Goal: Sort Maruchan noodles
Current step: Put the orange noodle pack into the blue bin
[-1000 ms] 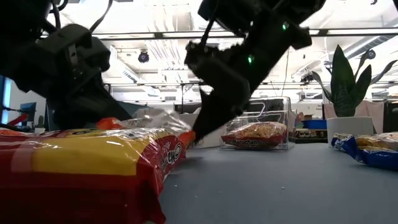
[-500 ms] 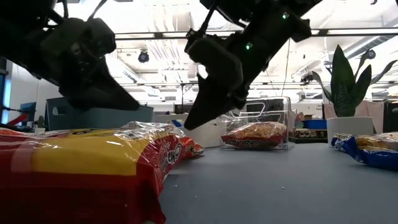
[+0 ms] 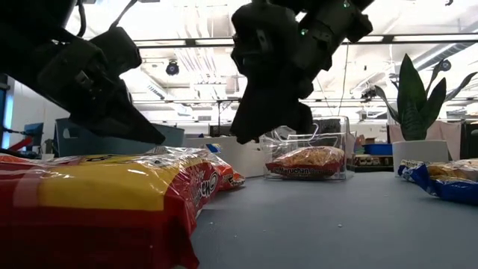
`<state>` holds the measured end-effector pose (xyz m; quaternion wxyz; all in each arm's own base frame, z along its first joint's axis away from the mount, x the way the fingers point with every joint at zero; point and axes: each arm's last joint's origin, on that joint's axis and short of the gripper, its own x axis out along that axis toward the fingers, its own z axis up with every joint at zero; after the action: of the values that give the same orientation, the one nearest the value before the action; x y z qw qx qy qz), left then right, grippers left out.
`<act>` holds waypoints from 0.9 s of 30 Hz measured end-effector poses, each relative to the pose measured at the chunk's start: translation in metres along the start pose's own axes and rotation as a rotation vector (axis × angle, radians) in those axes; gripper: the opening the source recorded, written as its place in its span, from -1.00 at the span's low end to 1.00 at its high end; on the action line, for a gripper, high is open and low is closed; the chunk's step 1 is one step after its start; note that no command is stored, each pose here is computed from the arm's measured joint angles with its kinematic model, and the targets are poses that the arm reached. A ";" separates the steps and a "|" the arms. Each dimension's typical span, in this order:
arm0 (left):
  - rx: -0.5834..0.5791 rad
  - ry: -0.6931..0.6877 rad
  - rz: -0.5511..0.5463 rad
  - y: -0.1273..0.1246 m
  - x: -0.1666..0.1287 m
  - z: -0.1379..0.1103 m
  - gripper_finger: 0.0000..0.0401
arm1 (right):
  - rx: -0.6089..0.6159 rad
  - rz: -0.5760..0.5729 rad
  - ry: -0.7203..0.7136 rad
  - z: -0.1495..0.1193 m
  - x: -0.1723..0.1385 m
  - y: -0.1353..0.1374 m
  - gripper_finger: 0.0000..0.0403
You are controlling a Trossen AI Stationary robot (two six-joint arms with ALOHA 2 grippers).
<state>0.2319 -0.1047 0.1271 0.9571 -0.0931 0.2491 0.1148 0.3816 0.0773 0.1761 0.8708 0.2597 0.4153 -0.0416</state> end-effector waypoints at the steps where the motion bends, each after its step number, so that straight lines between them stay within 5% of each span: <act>1: -0.003 0.005 0.000 0.000 0.001 -0.001 -1.00 | 0.020 -0.006 0.004 -0.001 0.001 -0.002 -0.51; 14: -0.015 0.091 0.004 0.002 0.007 -0.015 -1.00 | 0.265 0.023 -0.036 -0.024 0.012 -0.016 0.35; 27: -0.019 0.115 0.022 0.004 0.007 -0.018 -1.00 | 0.354 0.066 -0.177 -0.031 0.016 -0.029 0.64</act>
<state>0.2285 -0.1042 0.1084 0.9390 -0.1061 0.3035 0.1221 0.3621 0.0696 0.1362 0.8456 0.4175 0.3146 -0.1081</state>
